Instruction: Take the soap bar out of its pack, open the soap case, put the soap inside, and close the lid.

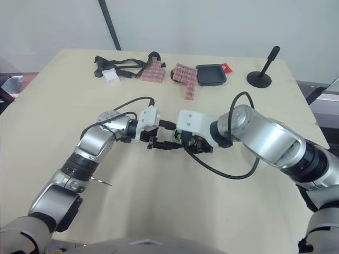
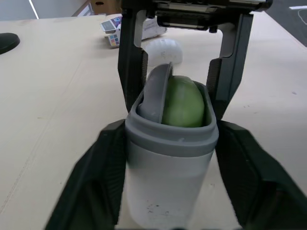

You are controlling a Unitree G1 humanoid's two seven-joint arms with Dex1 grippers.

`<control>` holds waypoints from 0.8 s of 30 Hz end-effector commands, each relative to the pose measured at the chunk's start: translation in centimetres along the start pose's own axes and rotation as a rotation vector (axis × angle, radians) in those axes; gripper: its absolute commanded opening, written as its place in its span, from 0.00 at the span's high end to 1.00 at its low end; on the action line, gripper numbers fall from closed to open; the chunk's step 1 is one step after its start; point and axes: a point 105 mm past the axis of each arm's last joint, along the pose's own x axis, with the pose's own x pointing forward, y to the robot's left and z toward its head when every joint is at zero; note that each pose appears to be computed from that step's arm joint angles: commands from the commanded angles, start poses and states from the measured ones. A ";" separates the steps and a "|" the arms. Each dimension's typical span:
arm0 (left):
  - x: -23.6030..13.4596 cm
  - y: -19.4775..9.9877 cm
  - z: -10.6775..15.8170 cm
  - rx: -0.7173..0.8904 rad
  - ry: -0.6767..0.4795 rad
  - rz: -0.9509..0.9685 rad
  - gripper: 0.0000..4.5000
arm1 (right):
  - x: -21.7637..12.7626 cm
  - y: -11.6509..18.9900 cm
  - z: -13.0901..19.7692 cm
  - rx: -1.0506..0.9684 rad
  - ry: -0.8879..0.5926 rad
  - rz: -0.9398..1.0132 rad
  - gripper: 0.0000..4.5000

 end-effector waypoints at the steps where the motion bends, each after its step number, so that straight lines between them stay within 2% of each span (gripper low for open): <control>1: 0.3 0.2 0.9 0.038 -0.016 0.007 0.57 | -0.8 -0.5 1.1 -0.041 -0.040 -0.045 0.51; 20: 0.3 0.7 1.0 0.060 -0.042 0.052 0.57 | -0.6 -0.9 1.4 -0.059 -0.079 -0.081 0.51; 21: 0.2 0.9 1.2 0.075 -0.055 0.065 0.57 | -0.6 -0.9 1.4 -0.056 -0.083 -0.080 0.31; 24: -0.1 1.2 1.4 0.089 -0.080 0.092 0.57 | -0.7 -0.8 1.2 -0.049 -0.088 -0.077 0.10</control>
